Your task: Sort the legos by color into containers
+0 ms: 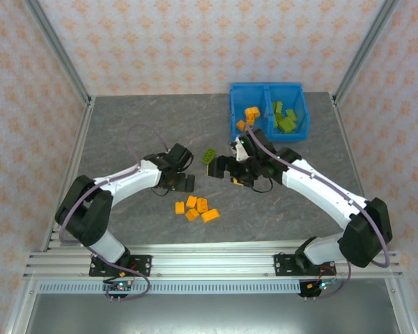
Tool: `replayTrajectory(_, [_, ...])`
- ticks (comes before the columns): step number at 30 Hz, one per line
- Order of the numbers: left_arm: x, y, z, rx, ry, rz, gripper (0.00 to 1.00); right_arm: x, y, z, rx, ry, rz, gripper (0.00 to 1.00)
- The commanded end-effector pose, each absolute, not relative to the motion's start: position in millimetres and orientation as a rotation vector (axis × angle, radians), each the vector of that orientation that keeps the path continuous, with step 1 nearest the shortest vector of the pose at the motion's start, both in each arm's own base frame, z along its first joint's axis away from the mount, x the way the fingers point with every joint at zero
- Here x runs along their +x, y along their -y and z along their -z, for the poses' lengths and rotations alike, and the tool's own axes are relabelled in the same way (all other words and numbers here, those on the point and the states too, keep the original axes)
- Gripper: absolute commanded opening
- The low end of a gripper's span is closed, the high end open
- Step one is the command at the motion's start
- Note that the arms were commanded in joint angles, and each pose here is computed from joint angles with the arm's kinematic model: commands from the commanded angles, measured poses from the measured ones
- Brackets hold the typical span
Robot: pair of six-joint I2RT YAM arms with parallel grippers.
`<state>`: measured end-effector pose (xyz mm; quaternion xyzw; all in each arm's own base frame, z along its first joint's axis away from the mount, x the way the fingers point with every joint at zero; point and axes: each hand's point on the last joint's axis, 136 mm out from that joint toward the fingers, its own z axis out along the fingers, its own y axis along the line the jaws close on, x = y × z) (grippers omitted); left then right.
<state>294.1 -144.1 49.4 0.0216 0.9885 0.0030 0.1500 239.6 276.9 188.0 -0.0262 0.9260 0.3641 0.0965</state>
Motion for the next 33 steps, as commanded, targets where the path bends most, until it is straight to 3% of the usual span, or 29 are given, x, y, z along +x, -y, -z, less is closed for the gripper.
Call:
replayTrajectory(1, [295,145,-47,0.195,-2.865,-0.032,1.00,235,-279,-180,-0.084,-2.773,-1.082,0.99])
replayTrajectory(3, [298,145,-40,0.201,-2.871,-0.032,0.99,236,-279,-179,-0.080,-2.780,-1.074,0.99])
replayTrajectory(10, [296,154,-21,0.196,-2.915,0.034,0.80,239,-271,-169,-0.045,-2.834,-0.972,0.99])
replayTrajectory(25, [299,162,-15,0.161,-2.908,0.092,0.66,241,-261,-164,0.031,-2.844,-0.895,1.00])
replayTrajectory(33, [314,188,-57,0.179,-2.794,0.258,0.63,250,-248,-173,0.108,-2.791,-0.805,1.00])
